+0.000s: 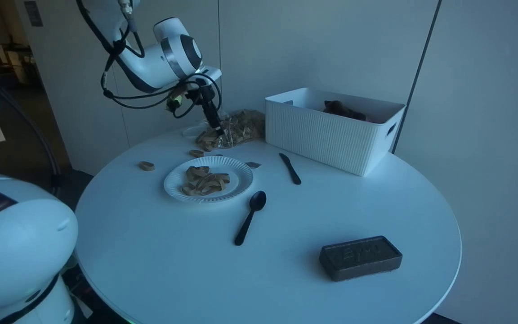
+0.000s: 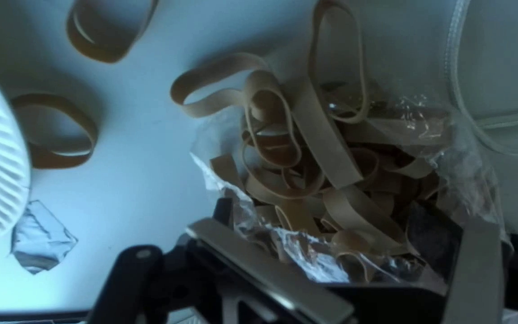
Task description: Get the rubber bands from the table and plastic and put them on the plate
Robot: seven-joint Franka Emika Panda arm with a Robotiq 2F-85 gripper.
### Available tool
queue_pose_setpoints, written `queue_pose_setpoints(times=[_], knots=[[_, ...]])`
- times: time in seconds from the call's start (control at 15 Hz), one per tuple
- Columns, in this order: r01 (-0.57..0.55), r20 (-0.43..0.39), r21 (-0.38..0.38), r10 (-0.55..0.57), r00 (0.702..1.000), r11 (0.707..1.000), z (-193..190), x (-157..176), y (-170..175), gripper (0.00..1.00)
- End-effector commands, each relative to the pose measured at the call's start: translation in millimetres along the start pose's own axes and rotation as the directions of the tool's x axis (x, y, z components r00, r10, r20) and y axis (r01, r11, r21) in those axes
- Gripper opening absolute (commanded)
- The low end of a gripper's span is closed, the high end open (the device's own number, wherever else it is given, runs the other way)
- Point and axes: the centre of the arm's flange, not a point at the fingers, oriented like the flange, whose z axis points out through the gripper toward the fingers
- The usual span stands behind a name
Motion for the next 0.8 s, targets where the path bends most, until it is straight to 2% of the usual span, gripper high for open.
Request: queue_pose_setpoints(times=[0.0, 0.27, 0.4, 0.47, 0.53, 0.73], knots=[[-0.061, 0.091, 0.004, 0.06, 0.994, 0.998, 9, 6, -16, 1.0], [-0.147, 0.216, -0.058, 0.156, 0.964, 0.987, 10, 2, -17, 1.0], [-0.158, 0.21, -0.038, 0.163, 0.964, 0.987, 7, 1, -19, 1.0], [-0.149, 0.202, -0.023, 0.151, 0.968, 0.989, 5, 2, -21, 0.75], [-0.147, 0.193, -0.019, 0.148, 0.97, 0.989, 4, 3, -23, 0.74], [-0.15, 0.186, -0.016, 0.15, 0.971, 0.989, 1, 8, -25, 0.51]])
